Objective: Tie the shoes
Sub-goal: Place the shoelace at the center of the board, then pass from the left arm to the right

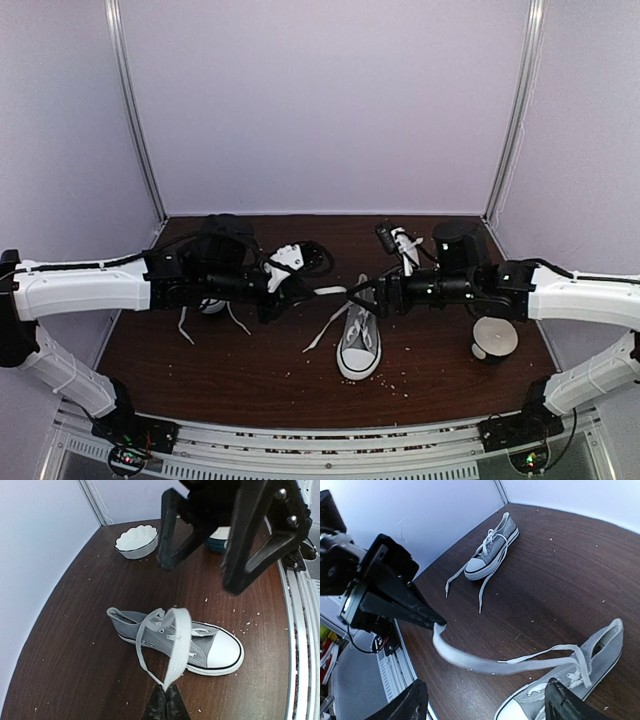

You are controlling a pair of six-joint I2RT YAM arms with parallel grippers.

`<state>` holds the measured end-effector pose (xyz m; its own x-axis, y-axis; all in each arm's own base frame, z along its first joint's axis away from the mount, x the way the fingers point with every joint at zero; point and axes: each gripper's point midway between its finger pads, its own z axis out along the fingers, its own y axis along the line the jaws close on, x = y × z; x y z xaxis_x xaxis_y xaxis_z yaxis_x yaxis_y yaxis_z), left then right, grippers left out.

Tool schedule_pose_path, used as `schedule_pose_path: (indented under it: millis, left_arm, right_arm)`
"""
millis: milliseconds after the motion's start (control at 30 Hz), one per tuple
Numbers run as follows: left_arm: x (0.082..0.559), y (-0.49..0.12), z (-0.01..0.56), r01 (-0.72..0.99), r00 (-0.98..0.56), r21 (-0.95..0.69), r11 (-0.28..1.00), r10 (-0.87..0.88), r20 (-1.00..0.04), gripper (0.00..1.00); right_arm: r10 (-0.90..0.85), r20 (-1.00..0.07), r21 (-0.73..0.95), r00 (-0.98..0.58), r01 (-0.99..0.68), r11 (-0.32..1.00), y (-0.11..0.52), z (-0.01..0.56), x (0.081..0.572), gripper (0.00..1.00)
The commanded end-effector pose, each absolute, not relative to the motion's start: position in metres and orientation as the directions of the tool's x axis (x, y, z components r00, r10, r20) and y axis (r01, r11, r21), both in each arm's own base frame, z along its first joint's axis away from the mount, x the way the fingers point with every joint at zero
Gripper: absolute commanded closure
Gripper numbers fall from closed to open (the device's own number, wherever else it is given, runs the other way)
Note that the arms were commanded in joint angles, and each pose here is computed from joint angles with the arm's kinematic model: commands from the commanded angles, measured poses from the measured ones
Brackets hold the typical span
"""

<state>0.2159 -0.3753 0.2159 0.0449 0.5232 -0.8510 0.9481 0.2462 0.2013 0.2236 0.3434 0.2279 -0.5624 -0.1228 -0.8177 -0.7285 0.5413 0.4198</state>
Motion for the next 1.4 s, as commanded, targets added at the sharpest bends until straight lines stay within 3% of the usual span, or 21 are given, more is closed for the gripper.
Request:
schedule_pose_path:
  millis: [0,267,467,633,867,1000,1167,1233,1267,1333,1367]
  left_arm:
    - [0.230,-0.386,0.234,0.930,0.049,0.215,0.297,0.482,-0.875,1.00]
    - [0.245,-0.384,0.240,0.917,0.046,0.225,0.328,0.474,-0.879,1.00]
    - [0.256,-0.382,0.240,0.911,0.041,0.236,0.339,0.495,-0.868,1.00]
    - [0.261,-0.380,0.239,0.911,0.030,0.228,0.344,0.496,-0.868,1.00]
    - [0.266,-0.382,0.237,0.916,0.015,0.212,0.340,0.500,-0.866,1.00]
    - [0.266,-0.384,0.238,0.919,0.016,0.208,0.334,0.496,-0.868,1.00]
    - [0.266,-0.388,0.234,0.928,-0.003,0.184,0.324,0.501,-0.866,1.00]
    - [0.266,-0.391,0.230,0.933,-0.030,0.156,0.324,0.503,-0.864,1.00]
    - [0.267,-0.392,0.228,0.933,-0.047,0.143,0.330,0.506,-0.861,0.89]
    - [0.269,-0.393,0.224,0.930,-0.076,0.120,0.347,0.502,-0.862,0.57]
    - [0.270,-0.393,0.223,0.929,-0.087,0.111,0.352,0.501,-0.861,0.50]
  right_arm:
    - [-0.282,-0.848,0.283,-0.449,-0.833,0.475,0.319,0.228,0.202,0.20]
    - [-0.183,-0.969,0.080,-0.169,-0.907,0.413,0.339,0.263,0.227,0.22]
    - [-0.297,-0.925,0.136,-0.238,-0.936,0.325,0.381,0.230,0.252,0.31]
    - [-0.220,-0.926,0.228,-0.308,-0.918,0.326,0.385,0.224,0.278,0.39]
    - [-0.220,-0.926,0.228,-0.308,-0.918,0.325,0.392,0.221,0.288,0.49]
    - [-0.214,-0.926,0.233,-0.310,-0.918,0.321,0.393,0.222,0.288,0.63]
    - [-0.192,-0.922,0.271,-0.336,-0.915,0.300,0.392,0.225,0.282,1.00]
    - [-0.164,-0.916,0.302,-0.367,-0.897,0.323,0.387,0.224,0.285,1.00]
    - [-0.141,-0.906,0.330,-0.399,-0.875,0.354,0.383,0.223,0.290,1.00]
    - [-0.105,-0.885,0.383,-0.454,-0.836,0.393,0.374,0.218,0.300,1.00]
    - [-0.072,-0.863,0.429,-0.501,-0.800,0.419,0.369,0.214,0.306,1.00]
